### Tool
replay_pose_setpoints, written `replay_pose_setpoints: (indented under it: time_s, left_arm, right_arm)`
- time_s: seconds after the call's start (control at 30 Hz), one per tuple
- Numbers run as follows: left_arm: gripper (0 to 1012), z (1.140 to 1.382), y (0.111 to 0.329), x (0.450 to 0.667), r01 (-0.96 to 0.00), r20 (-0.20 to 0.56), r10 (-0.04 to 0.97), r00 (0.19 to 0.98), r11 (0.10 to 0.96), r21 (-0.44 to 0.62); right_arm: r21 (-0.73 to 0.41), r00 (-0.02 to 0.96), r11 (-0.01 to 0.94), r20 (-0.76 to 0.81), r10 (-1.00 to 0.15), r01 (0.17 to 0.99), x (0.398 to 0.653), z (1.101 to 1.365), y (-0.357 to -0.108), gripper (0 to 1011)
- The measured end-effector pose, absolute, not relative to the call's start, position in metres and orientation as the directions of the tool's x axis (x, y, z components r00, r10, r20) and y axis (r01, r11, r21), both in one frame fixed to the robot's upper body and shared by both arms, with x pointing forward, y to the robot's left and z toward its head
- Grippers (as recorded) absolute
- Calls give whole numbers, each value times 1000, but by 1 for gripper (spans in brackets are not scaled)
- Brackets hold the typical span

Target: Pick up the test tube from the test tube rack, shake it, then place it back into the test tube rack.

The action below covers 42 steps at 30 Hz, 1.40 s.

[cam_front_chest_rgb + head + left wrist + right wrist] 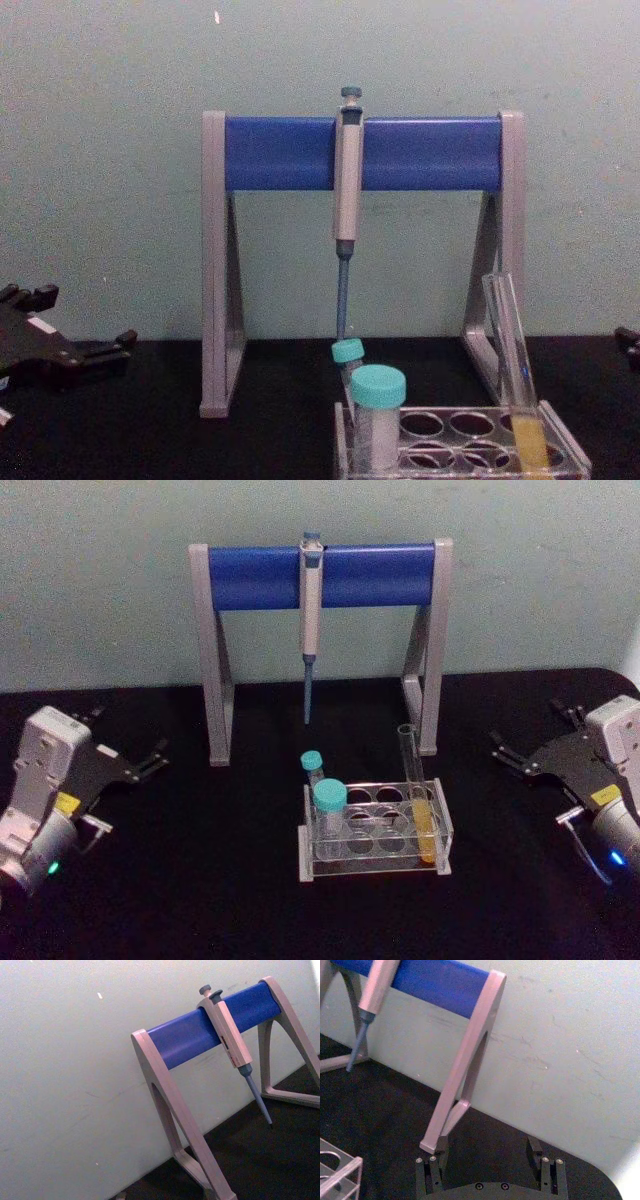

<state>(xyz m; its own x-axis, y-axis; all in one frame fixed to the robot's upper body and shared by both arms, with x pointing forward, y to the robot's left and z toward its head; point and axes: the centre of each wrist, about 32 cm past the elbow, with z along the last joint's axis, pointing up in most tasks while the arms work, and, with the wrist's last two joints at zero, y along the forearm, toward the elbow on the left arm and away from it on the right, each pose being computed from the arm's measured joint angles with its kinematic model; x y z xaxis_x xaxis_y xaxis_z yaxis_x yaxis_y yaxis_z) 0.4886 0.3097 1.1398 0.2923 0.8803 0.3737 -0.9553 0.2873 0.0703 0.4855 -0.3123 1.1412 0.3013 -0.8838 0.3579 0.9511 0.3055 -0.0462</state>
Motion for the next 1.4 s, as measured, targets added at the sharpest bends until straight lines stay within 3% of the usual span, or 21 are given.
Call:
replay_pose_setpoints:
  time_s: [0.7,1.07,1.4]
  left_arm:
    - [1001,1140,310,489,-955,374,880,292,287,70]
    - [1001,1140,310,489,-955,374,880,292,287,70]
    - [1002,1140,310,489,-955,374,880,292,287,70]
  right_arm:
    - [95,459,481,186,-869,871,463,1152,-314,1000]
    - [137,596,617,167,-785,775,462,1152,-315,1000]
    - [101,690,710,177,-702,697,469,1154,-311,1000]
